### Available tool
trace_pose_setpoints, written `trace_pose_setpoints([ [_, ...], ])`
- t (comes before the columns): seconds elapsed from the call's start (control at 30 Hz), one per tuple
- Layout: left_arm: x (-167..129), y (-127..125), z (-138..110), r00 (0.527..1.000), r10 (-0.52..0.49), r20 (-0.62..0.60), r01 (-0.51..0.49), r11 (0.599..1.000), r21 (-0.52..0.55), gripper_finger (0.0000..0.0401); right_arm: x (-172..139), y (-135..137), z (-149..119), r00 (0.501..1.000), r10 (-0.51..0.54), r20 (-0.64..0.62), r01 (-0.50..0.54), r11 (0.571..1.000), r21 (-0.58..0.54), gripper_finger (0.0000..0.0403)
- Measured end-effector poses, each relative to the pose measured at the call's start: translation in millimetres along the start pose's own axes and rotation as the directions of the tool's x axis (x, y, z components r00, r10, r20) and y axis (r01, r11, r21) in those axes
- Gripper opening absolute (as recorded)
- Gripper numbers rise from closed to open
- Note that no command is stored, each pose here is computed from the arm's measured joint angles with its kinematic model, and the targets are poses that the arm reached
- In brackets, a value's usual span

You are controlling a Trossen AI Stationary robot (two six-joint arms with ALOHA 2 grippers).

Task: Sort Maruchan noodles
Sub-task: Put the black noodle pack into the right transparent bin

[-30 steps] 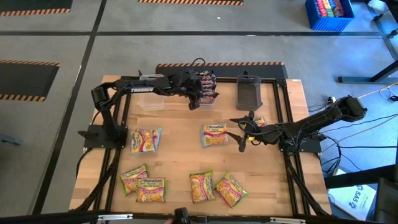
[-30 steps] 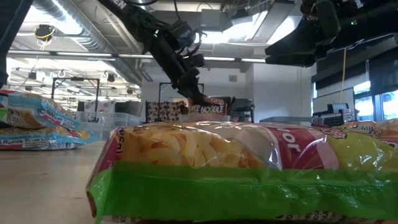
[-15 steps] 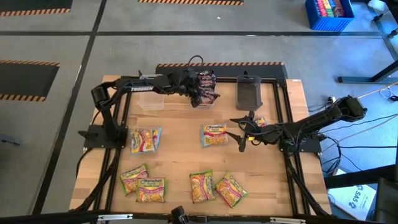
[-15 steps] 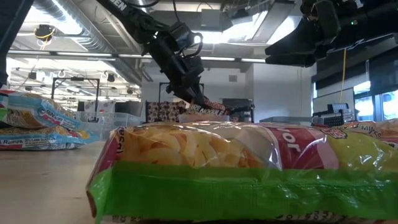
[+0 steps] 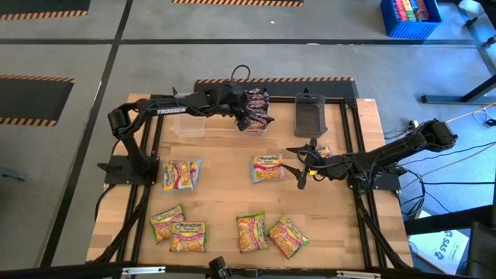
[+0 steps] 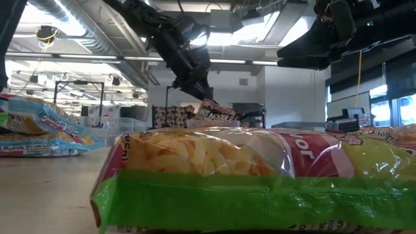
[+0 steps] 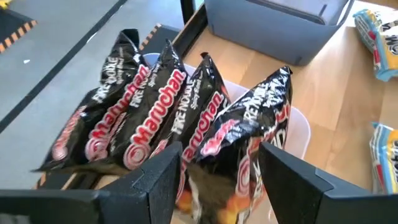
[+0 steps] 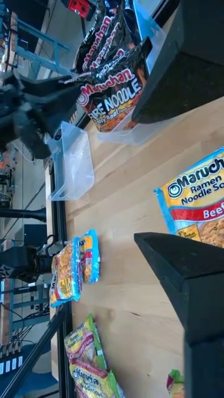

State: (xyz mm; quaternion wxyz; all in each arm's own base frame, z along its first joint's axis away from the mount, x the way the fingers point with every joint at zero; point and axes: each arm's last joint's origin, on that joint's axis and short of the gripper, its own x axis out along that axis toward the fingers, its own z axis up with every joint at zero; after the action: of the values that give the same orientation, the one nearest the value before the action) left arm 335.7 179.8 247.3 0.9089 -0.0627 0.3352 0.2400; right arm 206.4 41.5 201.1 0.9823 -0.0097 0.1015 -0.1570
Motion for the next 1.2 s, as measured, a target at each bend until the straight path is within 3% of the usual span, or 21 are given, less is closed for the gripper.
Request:
trace_pose_setpoints([
  [0.23, -14, -4, 5, 1.0, -0.005, 0.016, 0.005, 1.0, 0.031, 0.0206, 0, 0, -1, 1.0, -0.001, -0.004, 0.001, 1.0, -0.004, 0.0284],
  [0.5, -12, -43, -9, 0.991, -0.082, 0.101, 0.072, 0.993, 0.096, 0.0206, 0, -1, -5, 0.999, -0.005, -0.045, 0.004, 1.0, -0.015, 0.0284],
  [0.67, -29, -56, -24, 0.987, -0.08, 0.136, 0.067, 0.993, 0.095, 0.0206, 2, -4, -6, 0.999, -0.013, -0.053, 0.013, 1.0, -0.01, 0.0284],
  [0.93, -57, -46, -51, 0.965, -0.052, 0.256, 0.039, 0.998, 0.055, 0.0206, 15, -28, -5, 0.997, -0.013, -0.073, 0.019, 0.997, 0.08, 0.0284],
  [1.1, -61, -35, -71, 0.934, -0.119, 0.337, 0.116, 0.993, 0.028, 0.0206, 21, -44, -2, 0.997, -0.017, -0.072, 0.025, 0.993, 0.111, 0.0284],
  [1.2, -55, -30, -82, 0.936, -0.162, 0.312, 0.161, 0.987, 0.027, 0.0206, 26, -55, 1, 0.996, -0.049, -0.068, 0.057, 0.99, 0.127, 0.0284],
])
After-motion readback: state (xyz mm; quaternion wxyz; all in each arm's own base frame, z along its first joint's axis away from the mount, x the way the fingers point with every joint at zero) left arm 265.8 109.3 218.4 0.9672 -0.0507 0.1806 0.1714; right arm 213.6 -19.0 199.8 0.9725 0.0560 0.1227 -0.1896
